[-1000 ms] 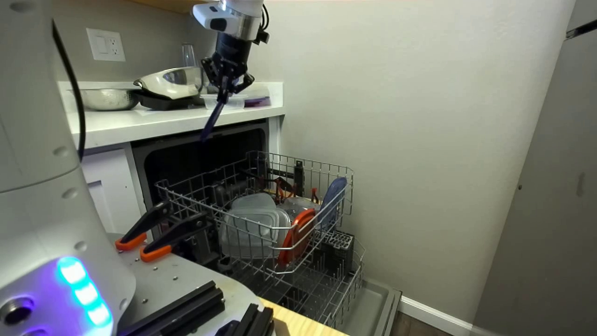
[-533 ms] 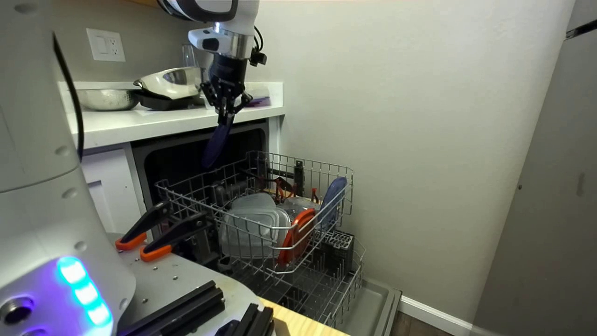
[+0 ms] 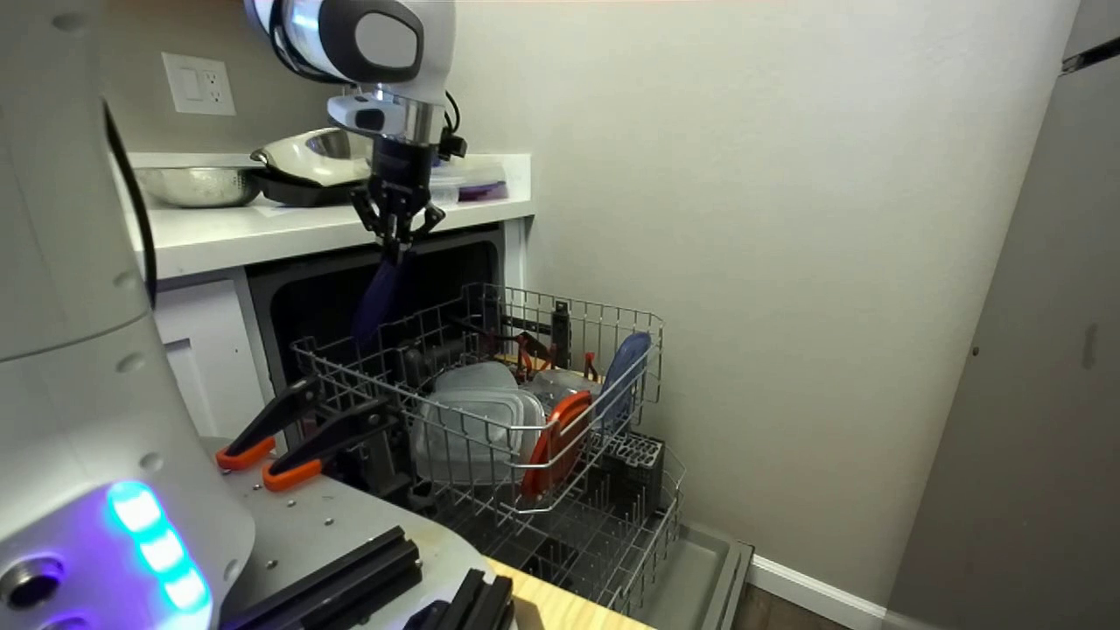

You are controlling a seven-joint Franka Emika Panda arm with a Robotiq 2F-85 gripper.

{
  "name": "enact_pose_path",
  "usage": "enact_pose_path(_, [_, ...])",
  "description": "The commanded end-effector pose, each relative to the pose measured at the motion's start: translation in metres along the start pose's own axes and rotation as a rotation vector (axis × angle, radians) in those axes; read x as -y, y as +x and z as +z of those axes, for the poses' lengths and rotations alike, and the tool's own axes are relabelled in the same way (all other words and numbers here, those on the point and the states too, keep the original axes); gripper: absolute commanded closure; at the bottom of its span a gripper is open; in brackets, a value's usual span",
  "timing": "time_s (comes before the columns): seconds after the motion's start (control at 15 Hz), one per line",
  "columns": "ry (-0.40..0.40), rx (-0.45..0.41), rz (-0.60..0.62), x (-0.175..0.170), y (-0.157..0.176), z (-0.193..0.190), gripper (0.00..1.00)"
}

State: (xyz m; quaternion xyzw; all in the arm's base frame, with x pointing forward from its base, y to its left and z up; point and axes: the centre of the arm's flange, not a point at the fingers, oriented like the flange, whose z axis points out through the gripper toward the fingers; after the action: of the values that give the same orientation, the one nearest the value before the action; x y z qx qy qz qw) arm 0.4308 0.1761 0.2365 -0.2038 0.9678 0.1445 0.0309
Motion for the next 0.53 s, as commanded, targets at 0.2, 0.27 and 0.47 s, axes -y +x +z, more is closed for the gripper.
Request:
enact_pose_path(0.2, [0.136, 0.065, 0.036, 0.004, -0.010, -0.004, 0.97])
enact_pose_path(0.27, [0.166, 0.082, 0.036, 0.005, -0.011, -0.005, 0.97])
enact_pose_path(0.47, [0.227, 0.141, 0.018, -0.002, -0.019, -0.005, 0.97])
